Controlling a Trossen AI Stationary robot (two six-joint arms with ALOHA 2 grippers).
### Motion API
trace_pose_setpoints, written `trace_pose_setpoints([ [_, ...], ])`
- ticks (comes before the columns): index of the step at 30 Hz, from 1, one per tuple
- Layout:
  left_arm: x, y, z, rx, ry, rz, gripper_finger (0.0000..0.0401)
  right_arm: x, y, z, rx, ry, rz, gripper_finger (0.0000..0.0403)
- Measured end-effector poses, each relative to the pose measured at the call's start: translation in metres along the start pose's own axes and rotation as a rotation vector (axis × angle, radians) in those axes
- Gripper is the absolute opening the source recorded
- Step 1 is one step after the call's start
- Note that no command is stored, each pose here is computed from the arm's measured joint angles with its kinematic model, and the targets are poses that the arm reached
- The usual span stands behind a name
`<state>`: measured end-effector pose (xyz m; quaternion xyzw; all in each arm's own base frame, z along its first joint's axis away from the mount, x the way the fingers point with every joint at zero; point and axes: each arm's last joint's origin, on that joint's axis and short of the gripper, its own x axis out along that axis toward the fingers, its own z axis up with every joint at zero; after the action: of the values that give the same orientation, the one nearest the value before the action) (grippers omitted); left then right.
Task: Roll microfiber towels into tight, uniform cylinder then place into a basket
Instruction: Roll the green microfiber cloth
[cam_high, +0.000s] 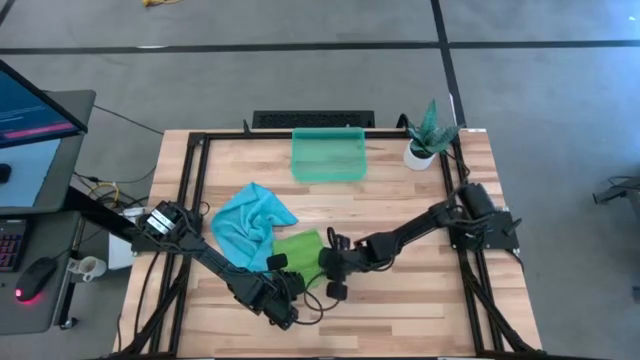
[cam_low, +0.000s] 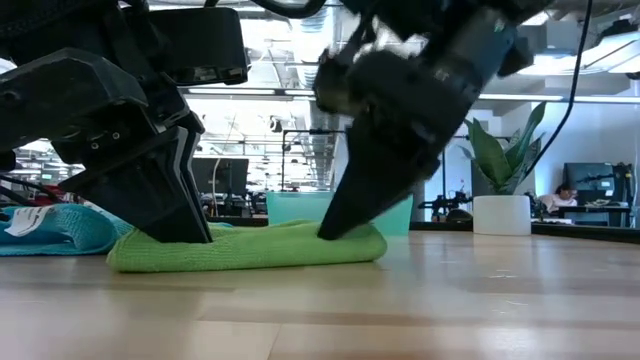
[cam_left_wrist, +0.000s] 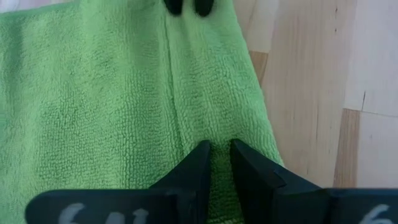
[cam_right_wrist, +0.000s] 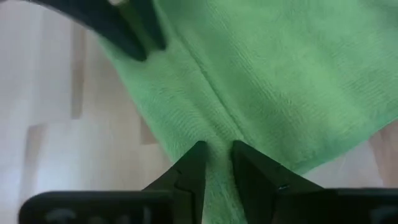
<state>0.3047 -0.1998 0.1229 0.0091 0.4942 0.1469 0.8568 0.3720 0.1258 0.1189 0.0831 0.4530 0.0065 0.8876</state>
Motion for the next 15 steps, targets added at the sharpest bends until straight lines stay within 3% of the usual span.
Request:
trace_pose_setpoints([
  [7,-0.001,-0.001,-0.001,-0.004,-0.003,0.002,0.0058,0.003,-0.001,-0.004,0.15,0.054,0.02,0.0087],
  [15,0.0,-0.001,0.0,0.151,-0.021,0.015,0.0058,-0.002,0.031,-0.02,0.28,0.084,0.062,0.0076],
])
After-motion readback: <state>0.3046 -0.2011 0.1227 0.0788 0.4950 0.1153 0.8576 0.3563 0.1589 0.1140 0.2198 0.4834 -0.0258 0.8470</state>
